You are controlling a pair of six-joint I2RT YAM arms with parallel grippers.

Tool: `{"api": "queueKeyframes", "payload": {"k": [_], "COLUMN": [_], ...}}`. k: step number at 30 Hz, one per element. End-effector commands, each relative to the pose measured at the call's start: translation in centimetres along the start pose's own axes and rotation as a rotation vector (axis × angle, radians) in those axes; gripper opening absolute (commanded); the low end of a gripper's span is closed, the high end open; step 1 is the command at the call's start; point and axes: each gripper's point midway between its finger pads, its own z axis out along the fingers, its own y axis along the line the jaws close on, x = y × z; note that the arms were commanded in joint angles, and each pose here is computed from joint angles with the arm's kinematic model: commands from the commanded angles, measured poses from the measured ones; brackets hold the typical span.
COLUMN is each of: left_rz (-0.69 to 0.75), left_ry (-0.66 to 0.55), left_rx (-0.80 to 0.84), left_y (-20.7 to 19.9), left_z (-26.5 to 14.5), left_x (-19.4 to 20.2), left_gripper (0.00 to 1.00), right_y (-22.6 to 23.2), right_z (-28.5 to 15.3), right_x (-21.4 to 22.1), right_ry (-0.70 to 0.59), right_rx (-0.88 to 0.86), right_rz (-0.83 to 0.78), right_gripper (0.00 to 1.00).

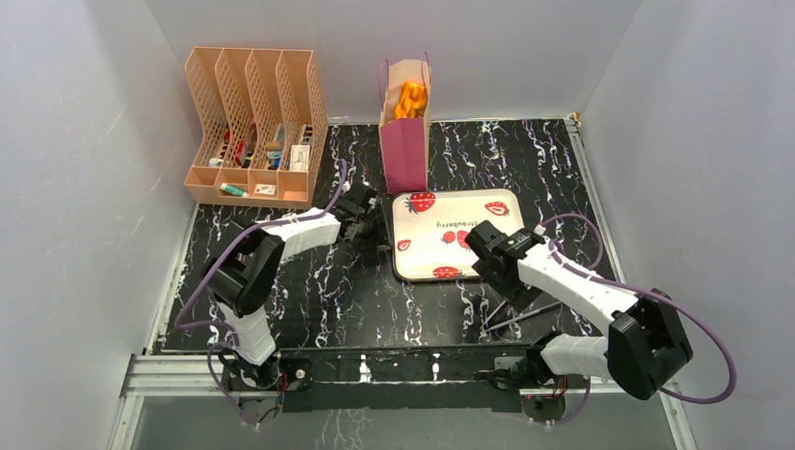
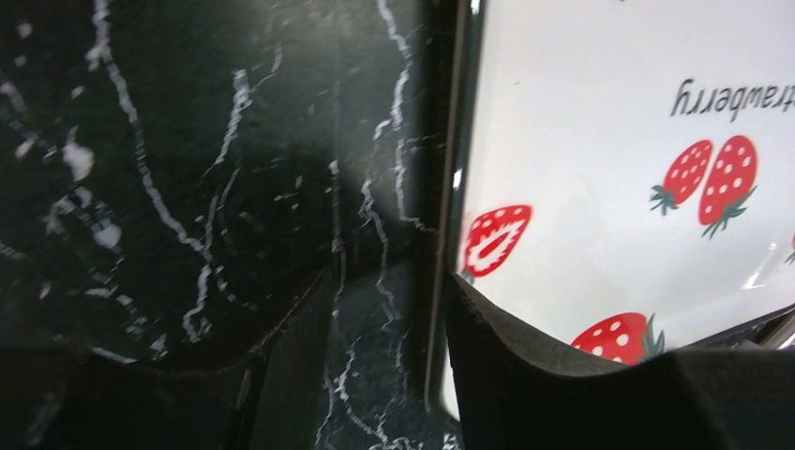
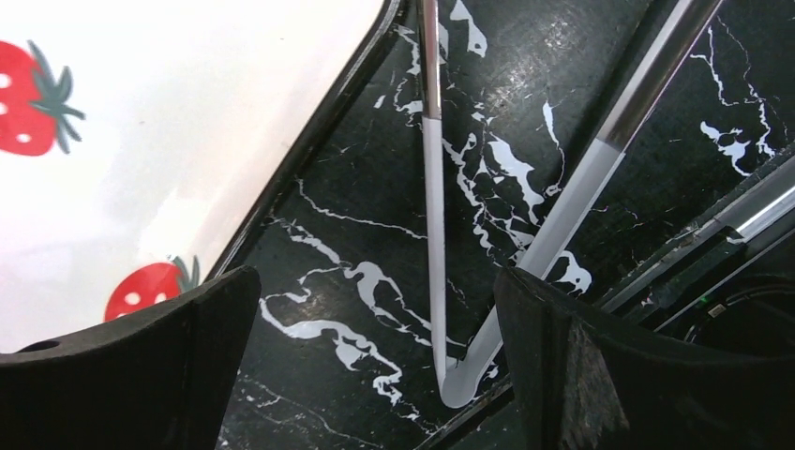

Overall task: Take the fake bread out of the paper bag
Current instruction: Move the container to the center of the board, then pick up the clamp at the center of the board.

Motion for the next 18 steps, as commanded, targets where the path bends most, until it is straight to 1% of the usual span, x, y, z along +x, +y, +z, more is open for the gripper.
{"api": "queueKeyframes", "payload": {"k": [1,4,9,11,18], "left_rz": [0.012,0.008,0.006,0.004,0.005], "left_ry": [0.083,0.057,0.019,0.006,-0.044], "left_rx": [-0.121,-0.114,-0.117,-0.122,-0.124], "left_y": [3.9,3.8,3.8,3.9,3.4], "left_z": [-1.8,-2.9,-4.3,-4.8,-6.8], "left_x": [2.2,1.5,0.8,0.5,-1.1], "left_gripper": [0.47,0.47,0.47,0.48,0.50], "right_y": [0.0,0.1,0.6,0.7,0.6], "right_z": [0.9,1.5,2.6,3.1,4.6], "right_x": [-0.1,0.2,0.5,0.8,2.0], "right_ry": [-0.030,-0.034,-0.039,-0.038,-0.015], "right_rx": [0.011,0.015,0.003,0.000,-0.022], "right_rz": [0.039,0.038,0.037,0.038,0.067], "right_gripper": [0.96,0.94,0.87,0.82,0.62]}}
